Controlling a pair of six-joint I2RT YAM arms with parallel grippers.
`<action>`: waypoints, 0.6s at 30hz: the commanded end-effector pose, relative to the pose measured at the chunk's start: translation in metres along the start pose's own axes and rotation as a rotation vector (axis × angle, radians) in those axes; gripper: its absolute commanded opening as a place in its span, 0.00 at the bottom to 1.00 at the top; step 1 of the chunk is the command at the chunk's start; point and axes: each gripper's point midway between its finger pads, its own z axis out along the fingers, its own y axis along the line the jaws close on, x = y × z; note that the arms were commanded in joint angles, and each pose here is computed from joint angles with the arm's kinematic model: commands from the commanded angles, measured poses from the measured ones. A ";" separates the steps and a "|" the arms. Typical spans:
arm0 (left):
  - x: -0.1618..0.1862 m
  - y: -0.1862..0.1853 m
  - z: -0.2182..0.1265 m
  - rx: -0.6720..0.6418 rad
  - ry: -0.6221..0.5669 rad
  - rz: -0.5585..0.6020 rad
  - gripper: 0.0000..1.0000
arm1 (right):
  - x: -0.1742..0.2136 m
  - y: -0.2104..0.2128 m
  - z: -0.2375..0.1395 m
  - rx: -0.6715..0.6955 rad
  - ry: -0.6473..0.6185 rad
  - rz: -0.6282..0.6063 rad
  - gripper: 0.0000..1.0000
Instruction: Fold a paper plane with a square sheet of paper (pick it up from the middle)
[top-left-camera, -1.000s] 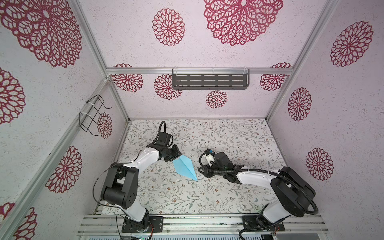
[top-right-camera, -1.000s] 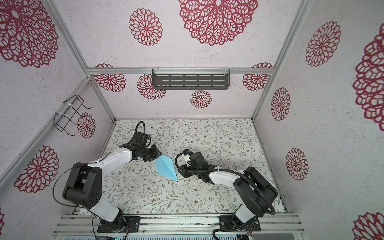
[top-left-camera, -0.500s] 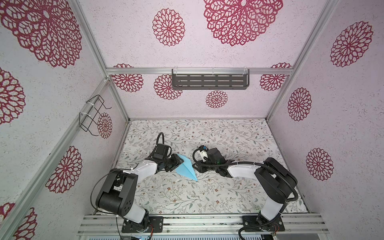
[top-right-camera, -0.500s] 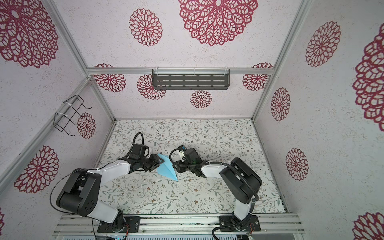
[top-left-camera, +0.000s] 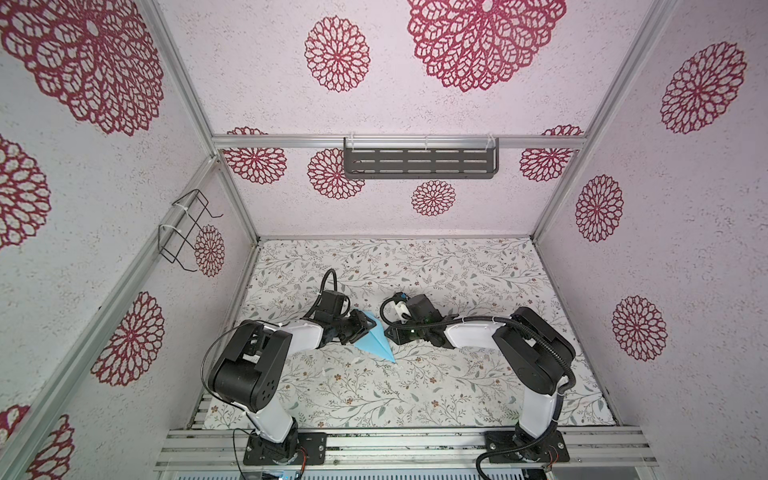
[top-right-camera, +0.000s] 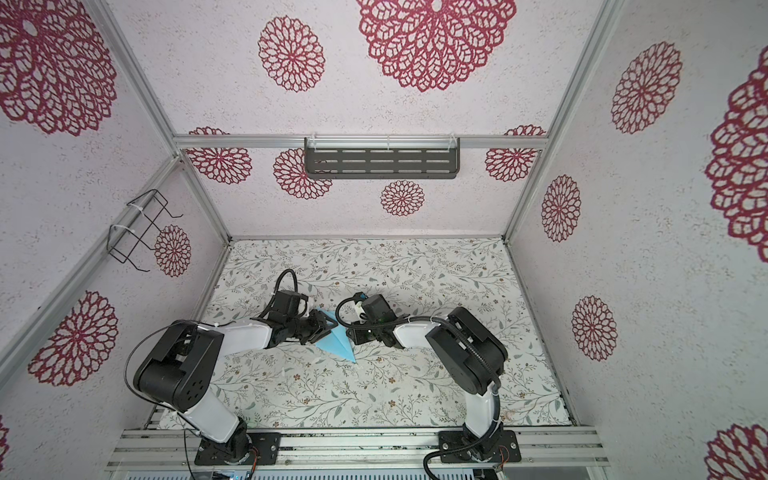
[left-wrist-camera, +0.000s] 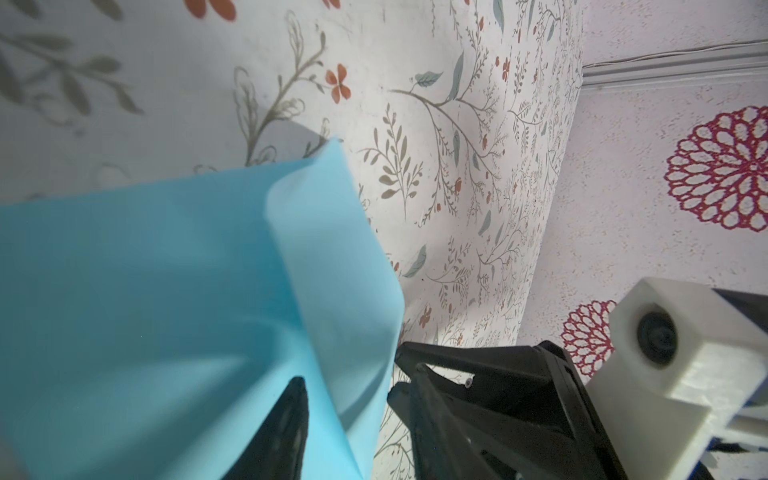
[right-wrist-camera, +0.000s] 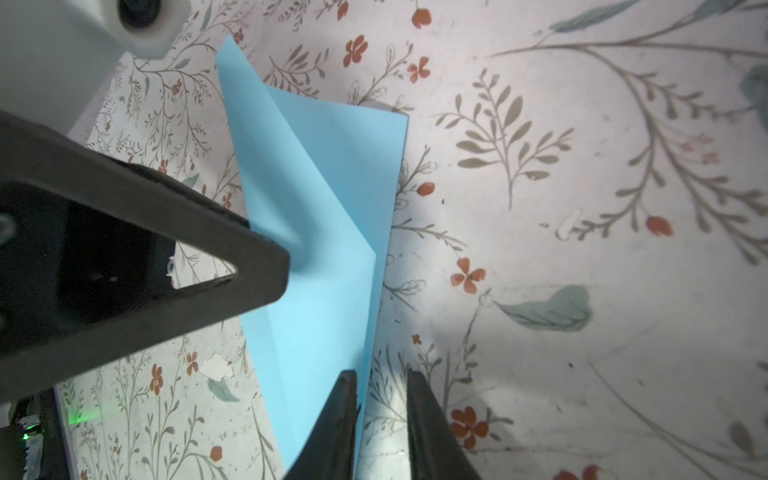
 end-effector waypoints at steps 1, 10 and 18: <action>0.003 -0.007 0.006 0.049 0.012 0.005 0.42 | -0.011 0.002 -0.001 -0.004 -0.018 -0.005 0.25; 0.000 -0.016 0.016 0.101 0.008 -0.009 0.25 | -0.016 0.005 -0.004 -0.020 -0.039 0.008 0.26; -0.006 -0.020 0.008 0.067 -0.021 0.021 0.08 | -0.039 -0.017 -0.044 0.076 -0.210 0.060 0.37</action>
